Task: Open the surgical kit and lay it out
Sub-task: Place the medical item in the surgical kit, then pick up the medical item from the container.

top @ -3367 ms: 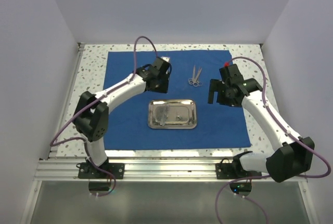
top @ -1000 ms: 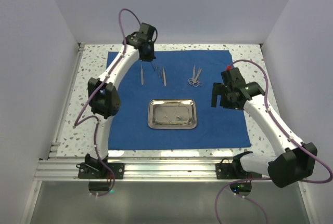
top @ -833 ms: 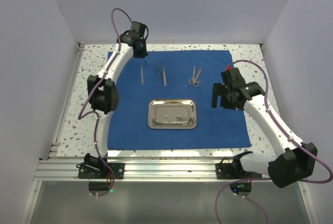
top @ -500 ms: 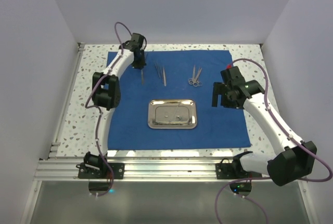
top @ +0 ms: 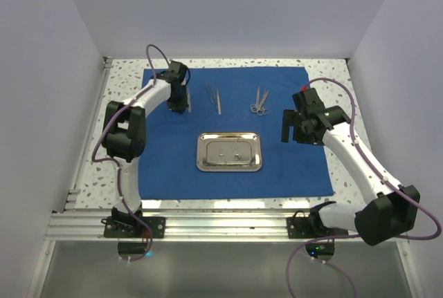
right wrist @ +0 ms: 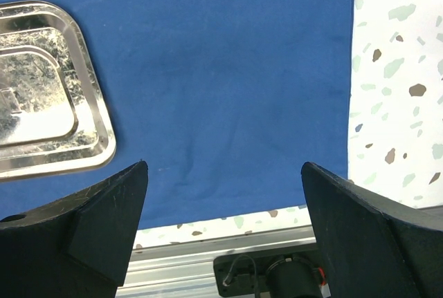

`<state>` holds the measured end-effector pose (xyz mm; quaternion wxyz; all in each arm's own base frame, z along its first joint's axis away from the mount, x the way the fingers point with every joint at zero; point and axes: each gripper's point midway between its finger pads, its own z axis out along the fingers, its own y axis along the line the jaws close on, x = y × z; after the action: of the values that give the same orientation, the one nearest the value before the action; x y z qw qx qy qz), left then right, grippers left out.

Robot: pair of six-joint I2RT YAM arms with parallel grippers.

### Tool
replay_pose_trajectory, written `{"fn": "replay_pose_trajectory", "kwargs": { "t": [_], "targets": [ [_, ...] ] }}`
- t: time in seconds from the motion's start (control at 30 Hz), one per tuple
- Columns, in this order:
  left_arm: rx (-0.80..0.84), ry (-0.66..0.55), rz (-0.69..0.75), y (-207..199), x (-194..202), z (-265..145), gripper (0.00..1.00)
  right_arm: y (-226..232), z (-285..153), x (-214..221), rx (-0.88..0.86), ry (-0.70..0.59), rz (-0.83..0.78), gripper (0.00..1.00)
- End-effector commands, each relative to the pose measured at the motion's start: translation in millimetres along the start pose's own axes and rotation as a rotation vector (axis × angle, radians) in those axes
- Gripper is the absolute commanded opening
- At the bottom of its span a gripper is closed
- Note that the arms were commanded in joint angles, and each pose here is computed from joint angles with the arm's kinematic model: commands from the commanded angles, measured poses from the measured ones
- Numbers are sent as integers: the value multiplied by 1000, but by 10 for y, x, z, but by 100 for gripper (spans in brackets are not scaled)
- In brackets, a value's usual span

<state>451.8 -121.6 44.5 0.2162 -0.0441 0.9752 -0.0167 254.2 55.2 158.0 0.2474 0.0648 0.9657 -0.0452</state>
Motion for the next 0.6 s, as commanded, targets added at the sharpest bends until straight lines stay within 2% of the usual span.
{"fn": "replay_pose_trajectory", "kwargs": {
  "t": [0.0,0.03,0.07,0.2,0.33,0.43,0.57],
  "targets": [
    [37,-82,-13,-165,-162,-259,15,27,-25,-45,-19,-21,15,96],
    [40,-93,-10,-197,-175,-305,32,26,-33,-44,-20,-25,16,96],
    [32,-107,-6,-207,-191,-340,98,29,-38,-35,-25,-26,17,97],
    [22,-108,-8,-247,-185,-360,100,31,-30,50,-40,-18,21,97],
    [37,-159,-2,-420,-310,-600,100,18,-64,89,-53,-26,25,97],
    [94,-213,48,-796,-307,-847,100,10,-62,113,-55,-27,24,97],
    [179,-153,139,-1419,128,-840,91,5,-64,151,-62,-27,25,96]
  ]
}}
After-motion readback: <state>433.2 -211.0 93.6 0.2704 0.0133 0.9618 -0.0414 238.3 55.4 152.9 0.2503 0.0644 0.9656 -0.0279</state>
